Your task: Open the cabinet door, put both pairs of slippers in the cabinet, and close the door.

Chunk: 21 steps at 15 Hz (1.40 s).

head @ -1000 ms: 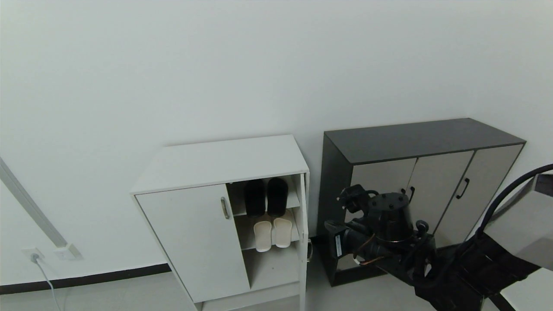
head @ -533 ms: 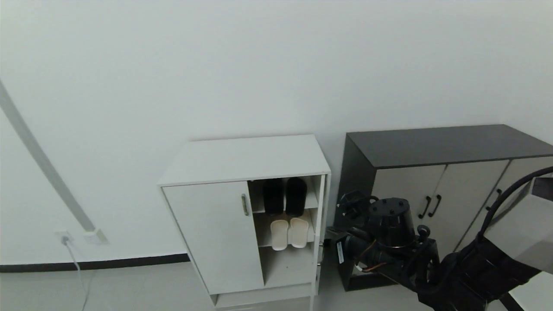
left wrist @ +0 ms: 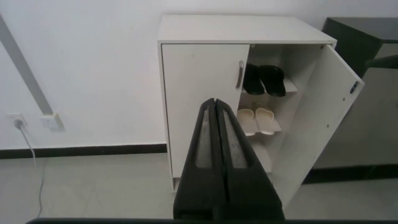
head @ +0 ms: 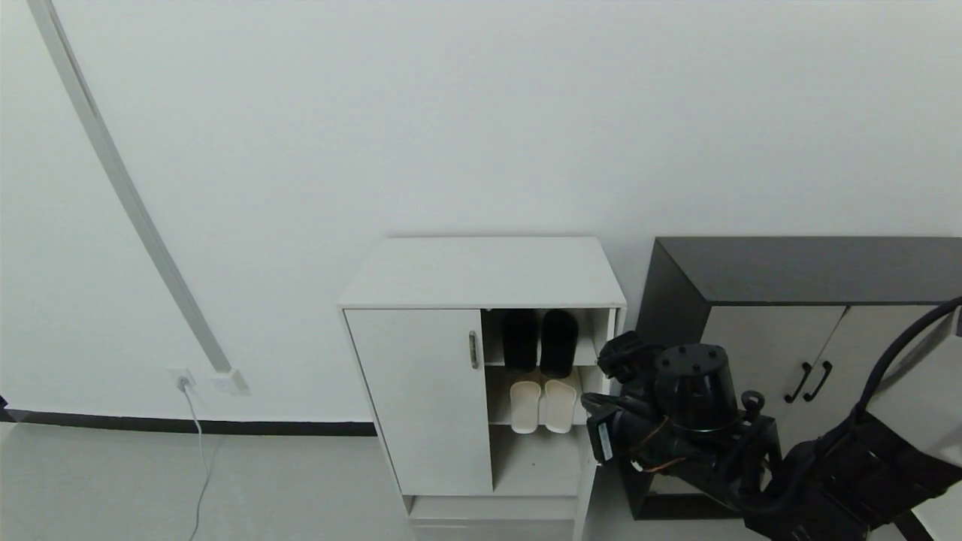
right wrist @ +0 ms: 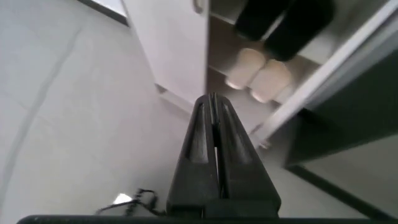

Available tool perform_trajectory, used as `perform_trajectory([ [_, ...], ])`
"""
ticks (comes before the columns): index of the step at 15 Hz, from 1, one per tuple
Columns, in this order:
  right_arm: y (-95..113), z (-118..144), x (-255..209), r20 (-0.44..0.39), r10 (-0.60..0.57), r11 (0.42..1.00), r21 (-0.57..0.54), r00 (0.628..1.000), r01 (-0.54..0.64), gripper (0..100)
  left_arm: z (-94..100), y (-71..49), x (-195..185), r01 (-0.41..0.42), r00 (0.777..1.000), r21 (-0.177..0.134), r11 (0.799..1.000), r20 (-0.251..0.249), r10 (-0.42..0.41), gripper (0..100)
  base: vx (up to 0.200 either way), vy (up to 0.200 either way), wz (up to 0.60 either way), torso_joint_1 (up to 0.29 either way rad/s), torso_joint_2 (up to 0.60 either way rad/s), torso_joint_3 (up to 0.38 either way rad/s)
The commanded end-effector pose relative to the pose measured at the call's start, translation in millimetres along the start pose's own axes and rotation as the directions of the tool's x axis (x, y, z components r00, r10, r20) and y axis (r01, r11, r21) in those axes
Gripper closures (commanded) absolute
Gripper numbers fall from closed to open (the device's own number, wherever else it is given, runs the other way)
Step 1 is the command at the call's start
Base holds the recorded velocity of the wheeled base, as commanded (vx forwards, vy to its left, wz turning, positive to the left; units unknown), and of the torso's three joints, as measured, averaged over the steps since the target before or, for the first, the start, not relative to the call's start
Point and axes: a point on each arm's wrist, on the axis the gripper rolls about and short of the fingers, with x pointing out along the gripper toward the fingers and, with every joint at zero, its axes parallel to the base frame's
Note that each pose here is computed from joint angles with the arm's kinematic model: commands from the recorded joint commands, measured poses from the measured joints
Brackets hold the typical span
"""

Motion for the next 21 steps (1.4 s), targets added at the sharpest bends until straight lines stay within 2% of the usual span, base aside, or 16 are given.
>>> perform_trajectory([
  [1, -16, 3, -6, -0.018, -0.097, 0.995, -0.001, 0.995, 0.097, 100, -0.1, 0.0, 0, 0.000, 1.000, 0.000, 1.000, 0.000, 0.000, 100, 0.000, 0.000, 0.00, 0.000, 0.00, 0.000],
  [2, -19, 1, -7, -0.039, -0.124, 0.992, -0.005, 0.991, 0.124, 100, -0.1, 0.0, 0, 0.000, 1.000, 0.000, 1.000, 0.000, 0.000, 100, 0.000, 0.000, 0.00, 0.000, 0.00, 0.000],
  [3, -27, -8, -10, -0.097, -0.152, 0.988, -0.013, 0.984, 0.151, 100, -0.1, 0.0, 0, 0.000, 1.000, 0.000, 1.000, 0.000, 0.000, 100, 0.200, 0.000, 0.00, 0.002, 0.00, 0.007],
  [6, -38, -19, -15, -0.157, -0.180, 0.984, -0.039, 0.971, 0.176, 100, -0.1, -0.1, 0, 0.001, 1.000, 0.002, 1.000, 0.000, -0.001, 100, 0.200, 0.000, 0.00, -0.012, -0.01, 0.007],
  [9, -39, -28, -10, -0.189, -0.180, 0.983, -0.050, 0.965, 0.174, 100, -0.1, -0.1, 0, 0.001, 1.000, 0.000, 1.000, 0.000, -0.001, 100, 0.200, 0.000, 0.00, 0.014, 0.01, 0.002],
  [12, -37, -40, -13, -0.228, -0.164, 0.986, -0.061, 0.960, 0.154, 100, -0.1, 0.0, 0, 0.000, 1.000, -0.001, 1.000, 0.000, 0.000, 100, 0.000, 0.000, 0.00, 0.000, 0.00, 0.000],
  [16, -35, -51, 4, -0.254, -0.163, 0.986, -0.062, 0.953, 0.152, 100, -0.1, 0.0, 0, 0.000, 1.000, -0.001, 1.000, 0.000, 0.000, 100, 0.000, 0.000, 0.00, 0.000, 0.00, 0.000],
  [21, -29, -57, 33, -0.227, -0.148, 0.989, -0.058, 0.962, 0.139, 100, -0.1, 0.0, 0, 0.000, 1.000, -0.001, 1.000, 0.000, 0.000, 100, 0.000, 0.000, 0.00, 0.000, 0.00, 0.000],
])
